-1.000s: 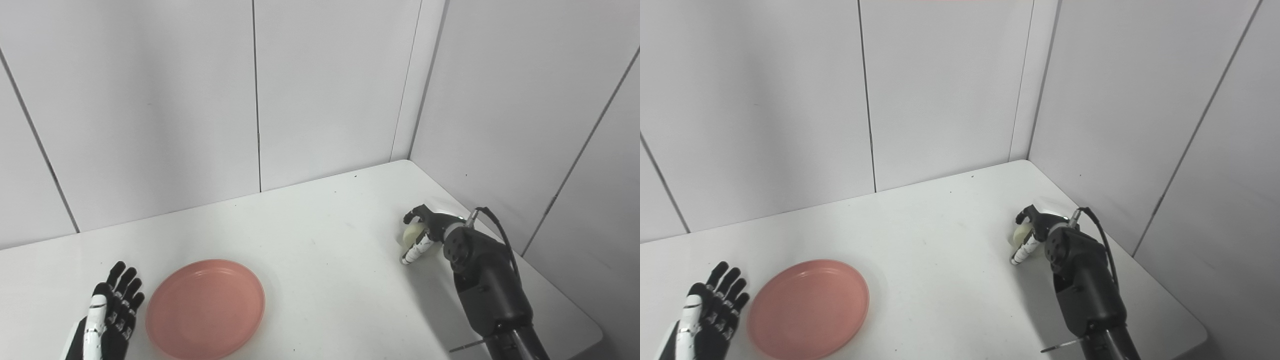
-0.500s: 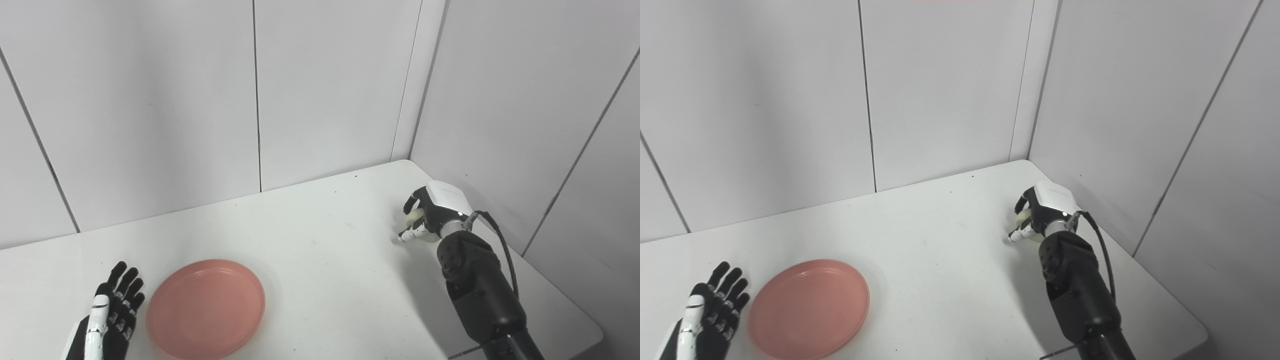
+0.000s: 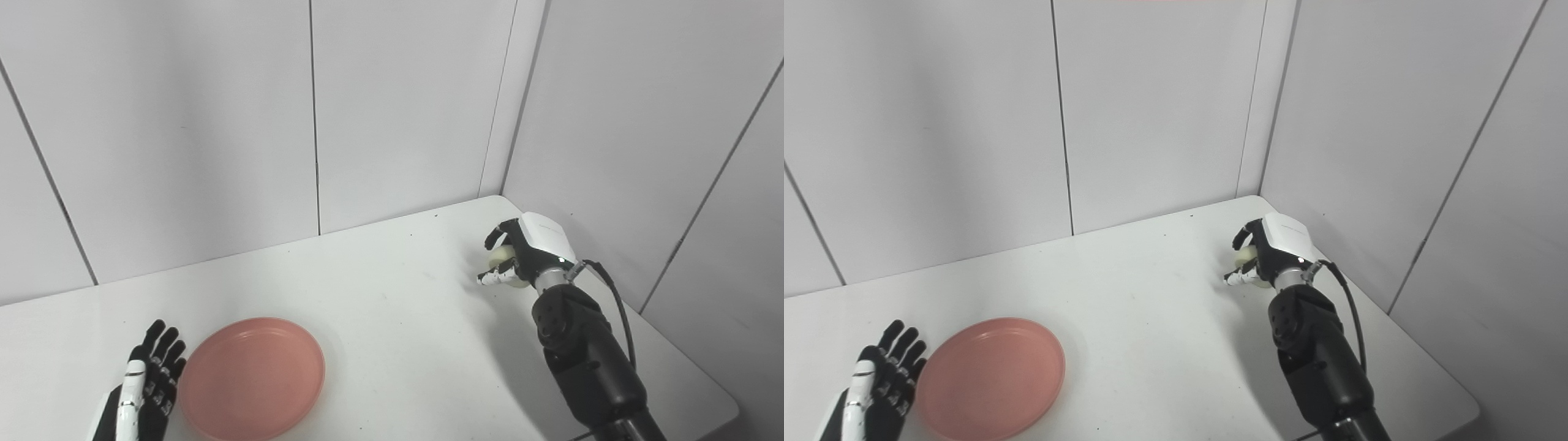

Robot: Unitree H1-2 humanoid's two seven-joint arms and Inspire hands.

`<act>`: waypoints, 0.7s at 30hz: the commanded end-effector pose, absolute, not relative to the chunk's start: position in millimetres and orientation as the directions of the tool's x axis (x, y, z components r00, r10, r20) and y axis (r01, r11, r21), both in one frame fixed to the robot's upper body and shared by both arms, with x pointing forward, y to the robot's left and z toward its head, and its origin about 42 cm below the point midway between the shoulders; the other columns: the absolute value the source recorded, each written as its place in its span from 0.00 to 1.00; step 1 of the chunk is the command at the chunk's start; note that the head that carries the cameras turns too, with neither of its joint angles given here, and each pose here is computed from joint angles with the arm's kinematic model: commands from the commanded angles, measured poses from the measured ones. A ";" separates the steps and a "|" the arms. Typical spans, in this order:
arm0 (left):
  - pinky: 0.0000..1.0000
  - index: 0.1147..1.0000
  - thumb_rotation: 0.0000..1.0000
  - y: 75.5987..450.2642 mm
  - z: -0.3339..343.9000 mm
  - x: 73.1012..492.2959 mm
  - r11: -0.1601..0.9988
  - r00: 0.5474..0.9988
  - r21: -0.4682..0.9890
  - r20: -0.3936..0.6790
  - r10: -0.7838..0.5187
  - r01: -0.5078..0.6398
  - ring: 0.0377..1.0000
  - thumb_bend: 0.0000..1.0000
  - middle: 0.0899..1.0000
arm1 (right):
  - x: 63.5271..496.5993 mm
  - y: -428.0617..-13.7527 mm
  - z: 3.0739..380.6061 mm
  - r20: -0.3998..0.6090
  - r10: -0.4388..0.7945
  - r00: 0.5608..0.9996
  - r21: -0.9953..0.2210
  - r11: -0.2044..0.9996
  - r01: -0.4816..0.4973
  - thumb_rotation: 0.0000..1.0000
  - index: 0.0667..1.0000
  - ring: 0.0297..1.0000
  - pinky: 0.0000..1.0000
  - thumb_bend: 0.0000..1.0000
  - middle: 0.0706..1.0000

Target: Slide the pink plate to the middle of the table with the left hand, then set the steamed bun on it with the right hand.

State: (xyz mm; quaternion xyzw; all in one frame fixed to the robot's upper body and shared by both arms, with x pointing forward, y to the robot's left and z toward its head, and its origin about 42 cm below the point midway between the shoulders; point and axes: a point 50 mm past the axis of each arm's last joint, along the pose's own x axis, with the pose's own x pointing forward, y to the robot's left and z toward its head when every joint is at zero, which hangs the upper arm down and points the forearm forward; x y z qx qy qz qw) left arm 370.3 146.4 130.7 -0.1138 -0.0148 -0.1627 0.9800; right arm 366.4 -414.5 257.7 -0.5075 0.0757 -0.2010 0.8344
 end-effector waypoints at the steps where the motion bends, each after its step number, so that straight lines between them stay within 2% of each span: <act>1: 0.98 0.93 0.94 140.6 139.8 369.3 0.927 0.945 -0.189 0.103 -0.310 0.325 0.97 0.47 0.96 | 370.5 -406.7 286.9 0.221 -0.337 0.915 -0.829 0.429 0.358 0.00 0.46 0.41 0.36 0.53 0.44; 4: 0.98 0.92 0.96 133.6 140.2 366.3 0.929 0.947 -0.183 0.091 -0.309 0.321 0.97 0.44 0.96 | 371.1 -388.6 285.6 0.268 -0.241 0.933 -0.800 0.483 0.355 0.00 0.47 0.39 0.35 0.52 0.45; 9: 1.00 0.93 0.94 120.8 135.9 364.5 0.930 0.948 -0.182 0.080 -0.309 0.319 0.98 0.45 0.96 | 369.0 -353.6 284.3 0.283 -0.081 0.956 -0.776 0.567 0.277 0.00 0.46 0.38 0.34 0.52 0.46; 17: 1.00 0.95 0.92 99.2 128.4 365.6 0.926 0.944 -0.186 0.094 -0.317 0.330 0.99 0.46 0.98 | 359.9 -303.8 278.9 0.332 0.078 0.940 -0.715 0.671 0.197 0.00 0.43 0.38 0.31 0.52 0.49; 18: 1.00 0.96 0.91 97.2 127.2 366.0 0.926 0.943 -0.183 0.097 -0.318 0.331 0.99 0.46 0.98 | 359.2 -299.5 278.4 0.338 0.088 0.937 -0.710 0.677 0.192 0.00 0.43 0.41 0.24 0.52 0.47; 21: 1.00 0.96 0.93 90.7 124.5 366.6 0.926 0.941 -0.173 0.103 -0.321 0.335 0.99 0.45 0.98 | 359.0 -285.6 275.7 0.373 0.159 0.914 -0.693 0.703 0.160 0.00 0.44 0.42 0.17 0.52 0.45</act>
